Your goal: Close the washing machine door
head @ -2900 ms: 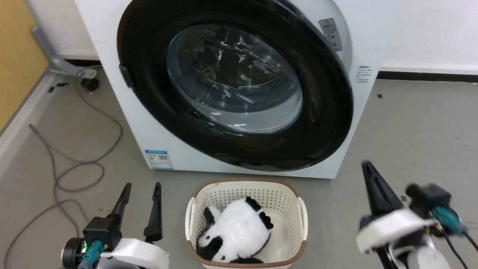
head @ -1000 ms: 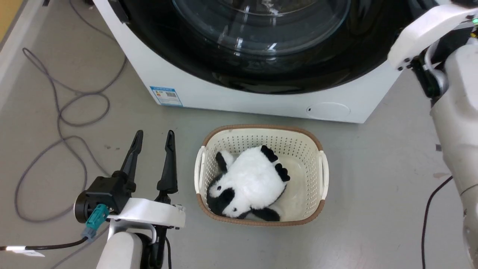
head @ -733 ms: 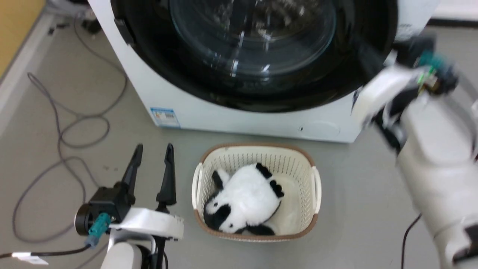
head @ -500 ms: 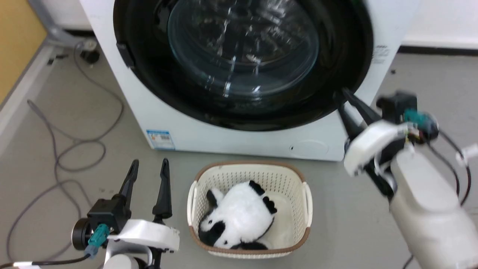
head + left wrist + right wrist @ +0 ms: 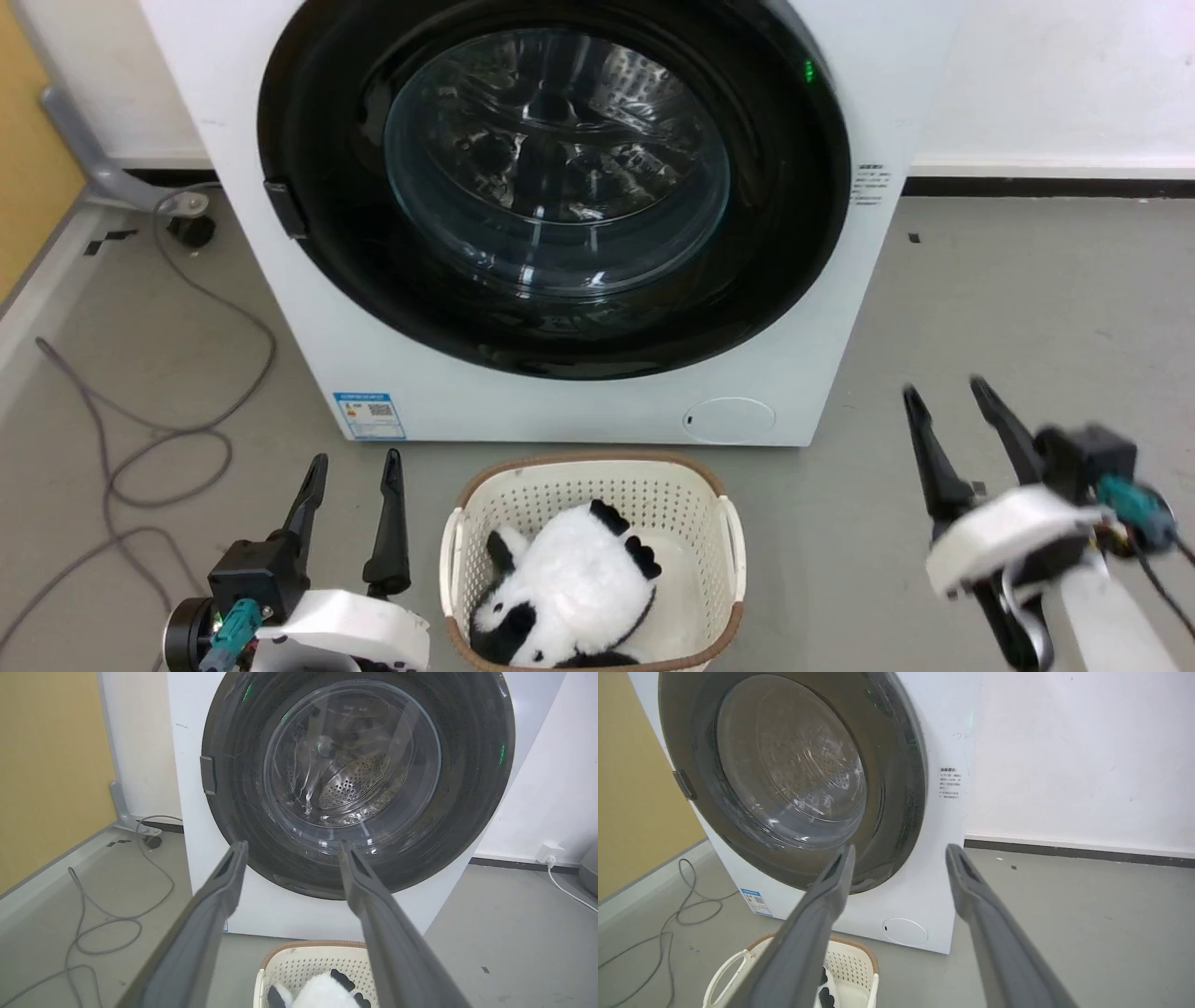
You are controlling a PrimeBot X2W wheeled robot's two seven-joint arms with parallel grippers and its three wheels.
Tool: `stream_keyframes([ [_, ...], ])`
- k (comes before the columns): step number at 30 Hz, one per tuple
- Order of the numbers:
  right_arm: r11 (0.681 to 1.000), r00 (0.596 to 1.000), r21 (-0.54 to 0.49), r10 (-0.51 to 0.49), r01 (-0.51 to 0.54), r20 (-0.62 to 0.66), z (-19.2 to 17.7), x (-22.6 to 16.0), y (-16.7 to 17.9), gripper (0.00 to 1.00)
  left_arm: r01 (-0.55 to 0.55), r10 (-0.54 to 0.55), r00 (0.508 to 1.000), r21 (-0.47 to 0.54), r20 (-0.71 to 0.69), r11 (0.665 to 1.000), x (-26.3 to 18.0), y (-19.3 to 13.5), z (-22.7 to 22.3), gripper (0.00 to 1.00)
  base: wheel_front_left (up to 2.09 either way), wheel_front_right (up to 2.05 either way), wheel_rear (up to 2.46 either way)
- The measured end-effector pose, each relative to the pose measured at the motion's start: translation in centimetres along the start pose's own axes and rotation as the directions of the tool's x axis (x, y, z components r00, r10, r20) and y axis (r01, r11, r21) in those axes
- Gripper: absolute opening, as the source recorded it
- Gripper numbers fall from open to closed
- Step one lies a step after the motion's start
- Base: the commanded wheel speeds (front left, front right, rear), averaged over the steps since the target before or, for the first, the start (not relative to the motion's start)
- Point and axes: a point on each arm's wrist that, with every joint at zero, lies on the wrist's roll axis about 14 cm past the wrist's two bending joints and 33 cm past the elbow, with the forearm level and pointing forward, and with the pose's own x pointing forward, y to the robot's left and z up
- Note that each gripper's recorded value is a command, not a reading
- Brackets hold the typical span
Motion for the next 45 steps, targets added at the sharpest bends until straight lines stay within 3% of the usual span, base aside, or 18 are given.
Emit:
stream_keyframes([
  [12,0.985,0.984,-0.016,-0.173,0.172,-0.035,-1.1,-8.5,-2.6,1.0,0.056,-0.052,0.997,0.063,-0.054,0.996,-0.6,-0.6,-1.5,1.0,0.0,0.0,0.0],
  [18,0.988,0.988,-0.008,-0.155,0.155,-0.018,-0.4,-10.1,-1.6,1.0,0.077,-0.072,0.995,0.072,-0.067,0.994,-1.0,-1.1,-1.9,1.0,0.0,0.0,0.0],
  [30,0.997,0.997,0.0,-0.081,0.081,0.003,0.5,-9.6,0.9,1.0,0.096,-0.09,0.993,0.093,-0.074,0.991,-1.4,-1.5,-2.1,1.0,0.0,0.0,0.0],
  [31,0.997,0.997,0.0,-0.079,0.079,0.003,0.5,-9.6,1.0,0.0,0.096,-0.089,0.993,0.092,-0.074,0.991,-1.4,-1.5,-2.1,0.0,0.0,0.0,0.0],
  [45,0.997,0.997,-0.005,-0.076,0.076,-0.008,0.4,-9.4,1.0,0.0,0.093,-0.085,0.993,0.094,-0.084,0.991,-1.3,-1.4,-2.1,0.0,0.0,0.0,0.0],
])
